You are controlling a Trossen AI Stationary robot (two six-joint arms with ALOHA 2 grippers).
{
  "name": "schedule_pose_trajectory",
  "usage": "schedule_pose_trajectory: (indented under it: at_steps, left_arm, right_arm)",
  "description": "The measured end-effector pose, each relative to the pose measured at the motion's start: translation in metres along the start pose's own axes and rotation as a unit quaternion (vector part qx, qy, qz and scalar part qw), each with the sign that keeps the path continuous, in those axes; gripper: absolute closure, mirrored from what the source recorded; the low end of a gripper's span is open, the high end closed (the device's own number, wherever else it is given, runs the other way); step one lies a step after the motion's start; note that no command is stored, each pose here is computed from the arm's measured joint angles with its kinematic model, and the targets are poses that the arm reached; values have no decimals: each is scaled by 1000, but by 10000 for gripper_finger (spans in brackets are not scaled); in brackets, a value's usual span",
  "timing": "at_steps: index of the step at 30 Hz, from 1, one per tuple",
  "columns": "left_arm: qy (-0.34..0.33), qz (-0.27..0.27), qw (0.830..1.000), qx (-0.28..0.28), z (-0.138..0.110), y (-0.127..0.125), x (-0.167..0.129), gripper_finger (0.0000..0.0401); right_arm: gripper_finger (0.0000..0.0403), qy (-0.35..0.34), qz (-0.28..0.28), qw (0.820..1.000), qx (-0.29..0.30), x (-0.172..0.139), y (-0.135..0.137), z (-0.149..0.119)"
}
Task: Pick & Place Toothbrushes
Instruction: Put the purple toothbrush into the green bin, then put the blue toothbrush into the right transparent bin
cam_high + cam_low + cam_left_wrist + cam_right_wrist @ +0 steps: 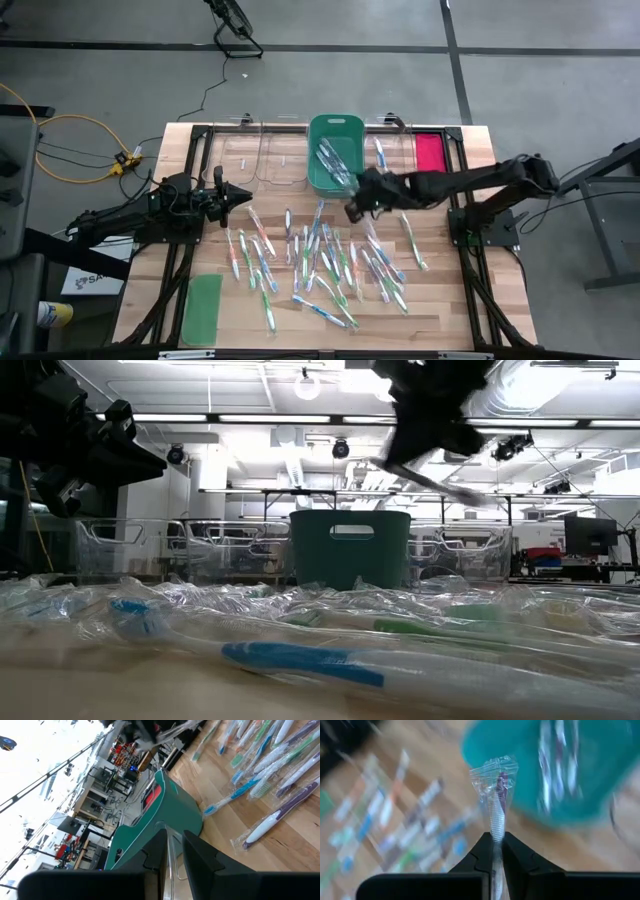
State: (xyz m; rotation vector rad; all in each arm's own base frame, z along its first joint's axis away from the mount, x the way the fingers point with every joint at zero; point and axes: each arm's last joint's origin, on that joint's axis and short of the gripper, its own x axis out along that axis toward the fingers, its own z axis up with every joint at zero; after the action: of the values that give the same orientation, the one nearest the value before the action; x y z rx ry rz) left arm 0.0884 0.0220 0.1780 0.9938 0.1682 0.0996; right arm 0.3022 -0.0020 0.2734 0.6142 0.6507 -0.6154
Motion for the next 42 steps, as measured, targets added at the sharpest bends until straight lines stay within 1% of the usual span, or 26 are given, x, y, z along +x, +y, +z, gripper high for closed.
schedule_pose_trajectory:
  at_steps: [3, 6, 11, 15, 20, 23, 27, 31, 35, 37, 40, 42]
  left_arm:
    - [0, 0, 1000, 0, 0, 0, 0, 346]
    - [0, 0, 1000, 0, 0, 0, 0, 346]
    - [0, 0, 1000, 0, 0, 0, 0, 346]
    - [0, 0, 1000, 0, 0, 0, 0, 346]
    - [0, 0, 1000, 0, 0, 0, 0, 346]
    - [0, 0, 1000, 0, 0, 0, 0, 346]
    - [0, 0, 1000, 0, 0, 0, 0, 346]
    - [0, 0, 1000, 0, 0, 0, 0, 346]
    - [0, 0, 1000, 0, 0, 0, 0, 346]
    - [0, 0, 1000, 0, 0, 0, 0, 346]
    - [0, 0, 1000, 0, 0, 0, 0, 346]
    - [0, 0, 1000, 0, 0, 0, 0, 346]
  right_arm:
    - [387, -59, 37, 998, -7, 4, -1, 22]
    - [387, -113, 52, 992, -7, 6, -6, 42]
    - [386, -172, 48, 984, 12, 9, -23, 69]
    - [386, -196, 30, 979, 43, 17, -40, 85]
    - [386, -180, 4, 979, 90, 41, -66, 96]
    - [379, -170, -10, 979, 112, 54, -78, 98]
    - [354, -145, -14, 981, 129, 71, -87, 97]
    - [325, -126, -12, 983, 132, 80, -91, 94]
    - [293, -120, -18, 984, 131, 81, -92, 93]
    - [275, -118, -15, 984, 130, 76, -91, 94]
    - [251, -112, 14, 987, 115, 63, -89, 96]
    - [238, -94, 33, 990, 102, 53, -87, 96]
